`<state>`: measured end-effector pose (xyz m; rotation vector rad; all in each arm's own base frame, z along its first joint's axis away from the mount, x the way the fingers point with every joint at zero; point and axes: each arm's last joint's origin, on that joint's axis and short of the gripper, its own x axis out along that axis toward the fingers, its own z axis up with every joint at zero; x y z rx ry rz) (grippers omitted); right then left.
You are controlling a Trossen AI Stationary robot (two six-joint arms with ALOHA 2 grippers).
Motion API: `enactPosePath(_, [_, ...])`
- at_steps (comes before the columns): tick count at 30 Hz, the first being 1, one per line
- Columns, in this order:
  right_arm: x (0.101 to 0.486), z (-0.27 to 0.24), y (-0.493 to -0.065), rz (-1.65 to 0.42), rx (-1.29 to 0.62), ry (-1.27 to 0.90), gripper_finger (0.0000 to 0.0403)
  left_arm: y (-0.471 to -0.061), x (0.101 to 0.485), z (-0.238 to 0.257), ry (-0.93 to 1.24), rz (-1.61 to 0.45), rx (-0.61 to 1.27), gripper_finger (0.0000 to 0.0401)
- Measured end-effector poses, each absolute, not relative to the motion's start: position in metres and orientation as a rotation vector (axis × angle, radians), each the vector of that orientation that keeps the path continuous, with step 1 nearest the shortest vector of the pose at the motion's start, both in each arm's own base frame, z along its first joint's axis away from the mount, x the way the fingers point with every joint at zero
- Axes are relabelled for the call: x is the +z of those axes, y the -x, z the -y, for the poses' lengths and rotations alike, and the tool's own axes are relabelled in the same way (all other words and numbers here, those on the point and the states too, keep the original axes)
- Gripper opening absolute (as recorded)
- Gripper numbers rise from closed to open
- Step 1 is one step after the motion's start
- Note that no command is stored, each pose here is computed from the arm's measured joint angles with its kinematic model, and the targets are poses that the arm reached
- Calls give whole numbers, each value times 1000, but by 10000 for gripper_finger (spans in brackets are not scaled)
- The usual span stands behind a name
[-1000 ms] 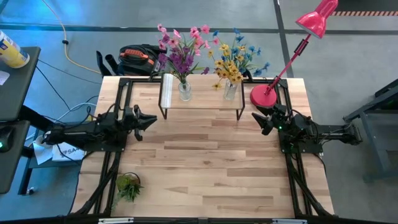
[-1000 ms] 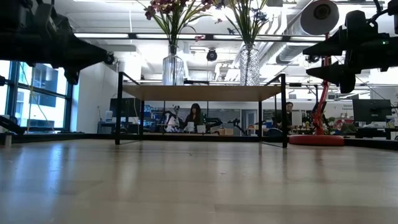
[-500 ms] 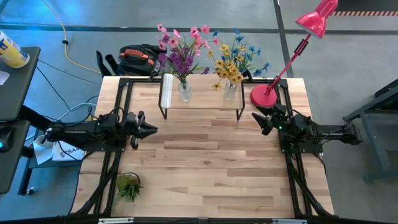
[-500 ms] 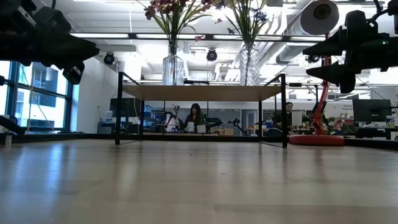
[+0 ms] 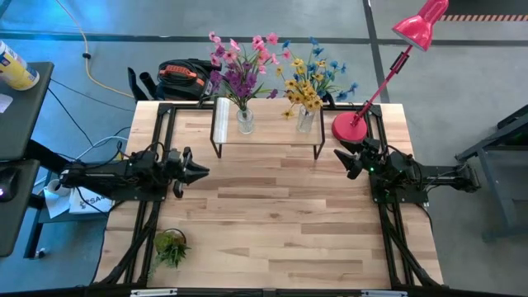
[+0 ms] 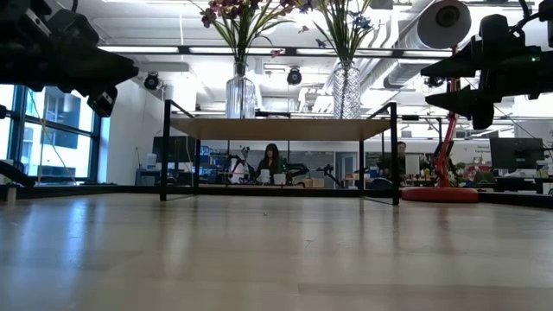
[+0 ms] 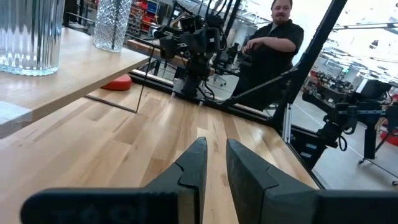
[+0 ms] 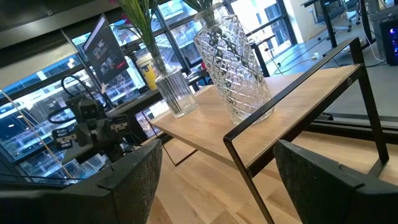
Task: Pick and place flowers into a vace then onto a shelf
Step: Return to Home Position
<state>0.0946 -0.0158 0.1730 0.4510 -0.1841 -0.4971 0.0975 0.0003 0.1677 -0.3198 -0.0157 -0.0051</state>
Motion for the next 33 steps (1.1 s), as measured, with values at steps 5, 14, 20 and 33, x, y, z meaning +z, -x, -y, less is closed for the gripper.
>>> enactPosePath(5, [173, 16, -95, 184, -497, -451, 303, -97, 168, 0, 320, 15, -5, 95])
enactPosePath(14, [173, 16, -95, 184, -497, -451, 303, -97, 168, 0, 320, 15, -7, 95])
enactPosePath(20, [173, 16, -95, 184, -497, -451, 303, -98, 167, 0, 320, 9, -4, 95])
enactPosePath(33, [173, 16, -95, 184, -497, -451, 303, -98, 167, 0, 320, 6, -3, 95])
